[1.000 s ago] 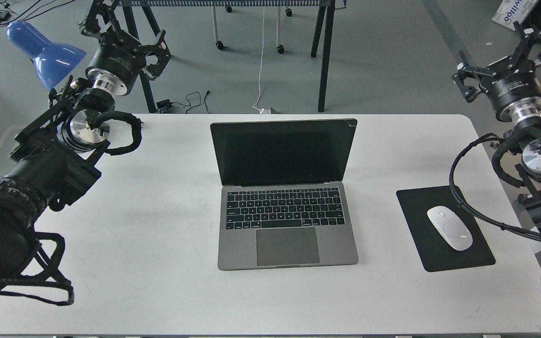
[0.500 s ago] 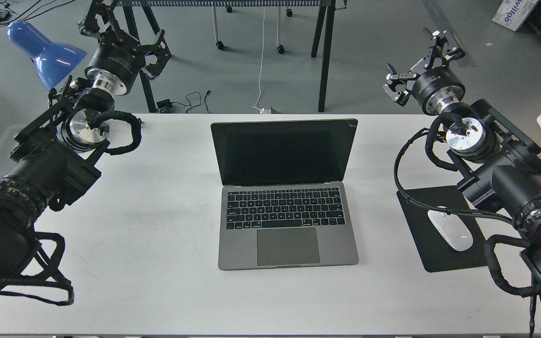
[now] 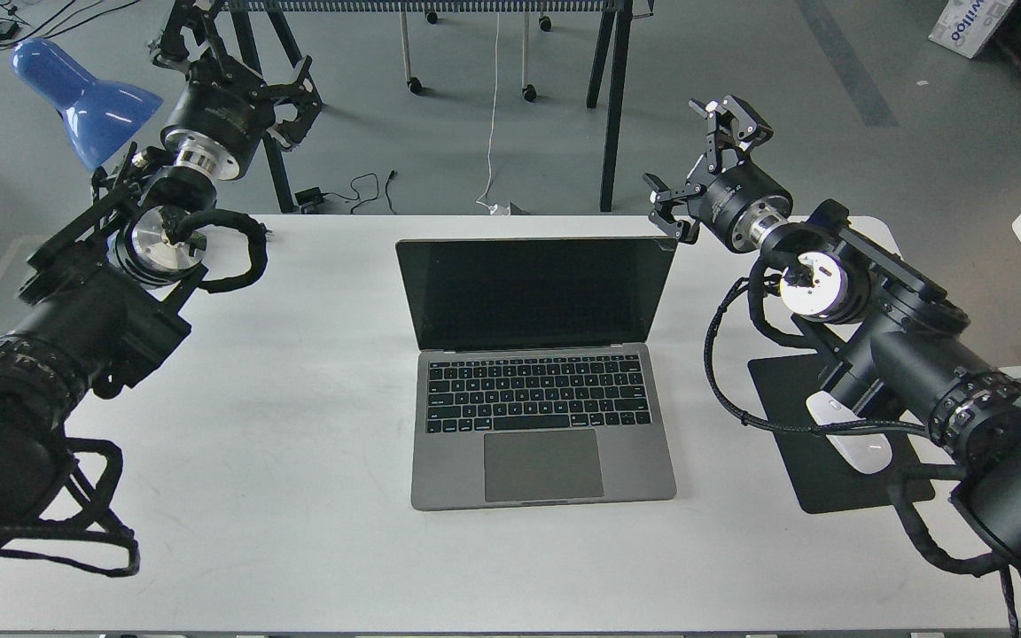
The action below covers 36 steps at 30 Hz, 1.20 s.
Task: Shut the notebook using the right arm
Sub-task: 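Move the right gripper forward over the top edge of the laptop screen, then push the laptop screen down toward the keyboard with the right gripper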
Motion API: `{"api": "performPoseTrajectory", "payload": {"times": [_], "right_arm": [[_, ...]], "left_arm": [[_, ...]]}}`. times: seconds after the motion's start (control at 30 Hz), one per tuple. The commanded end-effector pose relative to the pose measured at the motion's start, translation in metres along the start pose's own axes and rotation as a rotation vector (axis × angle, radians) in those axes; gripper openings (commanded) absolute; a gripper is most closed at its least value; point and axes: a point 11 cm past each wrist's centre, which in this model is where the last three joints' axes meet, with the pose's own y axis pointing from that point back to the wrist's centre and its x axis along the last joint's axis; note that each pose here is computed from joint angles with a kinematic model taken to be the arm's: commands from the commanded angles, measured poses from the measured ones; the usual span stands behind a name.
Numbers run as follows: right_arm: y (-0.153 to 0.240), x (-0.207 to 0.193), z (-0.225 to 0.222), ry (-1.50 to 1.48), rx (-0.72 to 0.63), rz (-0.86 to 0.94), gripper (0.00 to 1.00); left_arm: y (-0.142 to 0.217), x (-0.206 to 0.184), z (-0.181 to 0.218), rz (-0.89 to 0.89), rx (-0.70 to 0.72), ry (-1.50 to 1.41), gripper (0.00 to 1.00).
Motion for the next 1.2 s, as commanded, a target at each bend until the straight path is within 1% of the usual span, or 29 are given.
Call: {"api": "performPoseTrajectory", "payload": {"times": [0.0, 0.2, 0.4, 0.47, 0.63, 0.9, 1.17], "right_arm": [[0.001, -0.004, 0.007, 0.016, -0.025, -0.041, 1.00], [0.005, -0.030, 0.031, 0.013, -0.080, -0.147, 1.00], [0.033, -0.026, 0.030, 0.058, -0.123, -0.220, 1.00], [0.039, -0.030, 0.038, 0.067, -0.152, -0.245, 1.00], [0.051, -0.031, 0.060, 0.082, -0.216, -0.269, 1.00], [0.069, -0.034, 0.081, 0.081, -0.278, -0.299, 1.00], [0.079, -0.037, 0.102, 0.083, -0.329, -0.310, 1.00]], "left_arm": [[0.000, 0.000, -0.001, -0.001, 0.001, 0.001, 1.00], [0.000, 0.000, 0.000, 0.000, 0.000, 0.000, 1.00], [0.000, 0.000, 0.000, 0.000, 0.000, 0.000, 1.00], [0.000, 0.000, -0.001, -0.001, 0.001, 0.001, 1.00], [0.000, 0.000, 0.000, 0.000, 0.000, 0.000, 1.00], [0.000, 0.000, 0.000, 0.000, 0.000, 0.000, 1.00], [0.000, 0.000, 0.000, 0.000, 0.000, 0.000, 1.00]]}}
